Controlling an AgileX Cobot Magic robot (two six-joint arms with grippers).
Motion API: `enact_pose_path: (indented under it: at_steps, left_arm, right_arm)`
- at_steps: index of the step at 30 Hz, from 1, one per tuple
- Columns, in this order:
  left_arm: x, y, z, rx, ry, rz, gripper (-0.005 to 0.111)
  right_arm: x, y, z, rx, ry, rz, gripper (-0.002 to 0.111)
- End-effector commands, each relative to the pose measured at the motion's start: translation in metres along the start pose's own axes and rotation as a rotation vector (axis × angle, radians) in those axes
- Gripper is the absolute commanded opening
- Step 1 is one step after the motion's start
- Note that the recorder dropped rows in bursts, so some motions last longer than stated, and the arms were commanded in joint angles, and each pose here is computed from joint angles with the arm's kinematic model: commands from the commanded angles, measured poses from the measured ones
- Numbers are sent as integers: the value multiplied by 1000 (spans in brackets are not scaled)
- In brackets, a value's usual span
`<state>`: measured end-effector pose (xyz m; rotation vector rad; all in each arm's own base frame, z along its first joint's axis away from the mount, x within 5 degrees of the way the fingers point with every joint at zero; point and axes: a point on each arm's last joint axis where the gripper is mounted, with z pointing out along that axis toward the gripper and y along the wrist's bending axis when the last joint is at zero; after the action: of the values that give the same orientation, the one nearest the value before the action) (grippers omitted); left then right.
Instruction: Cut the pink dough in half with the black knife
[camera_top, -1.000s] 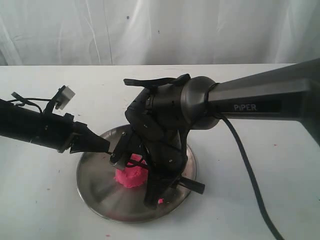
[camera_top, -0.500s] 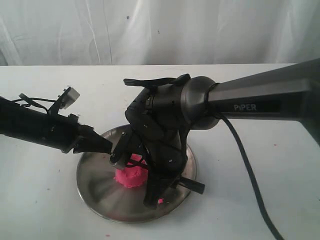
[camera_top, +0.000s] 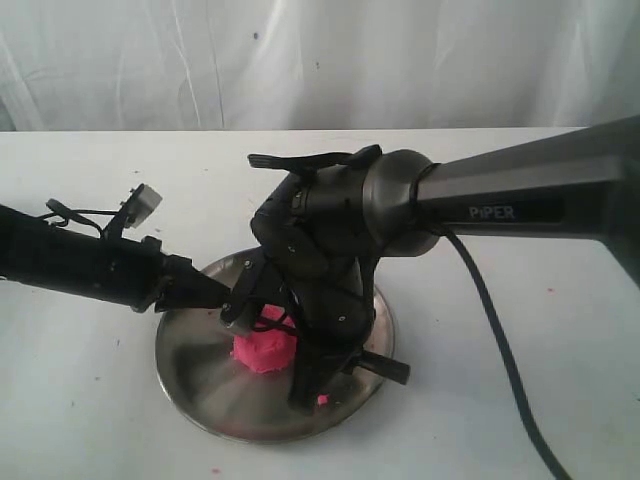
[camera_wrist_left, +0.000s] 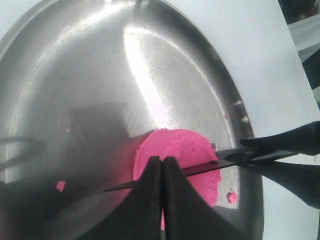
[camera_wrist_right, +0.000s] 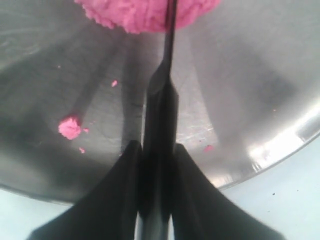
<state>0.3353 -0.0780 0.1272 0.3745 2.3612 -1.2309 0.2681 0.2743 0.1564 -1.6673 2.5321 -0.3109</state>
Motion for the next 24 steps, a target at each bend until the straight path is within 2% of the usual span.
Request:
enact_pose_path:
  at_steps: [1, 13, 24]
  left_arm:
    - [2, 3, 3, -17, 8, 11, 0]
    - [2, 2, 3, -8, 8, 11, 0]
    - [-6, -11, -5, 26, -24, 42, 0]
  right_arm:
    - [-4, 0, -11, 14, -67, -13, 0]
    - [-6, -1, -14, 17, -109, -8, 0]
    - [-8, 1, -5, 4, -91, -9, 0]
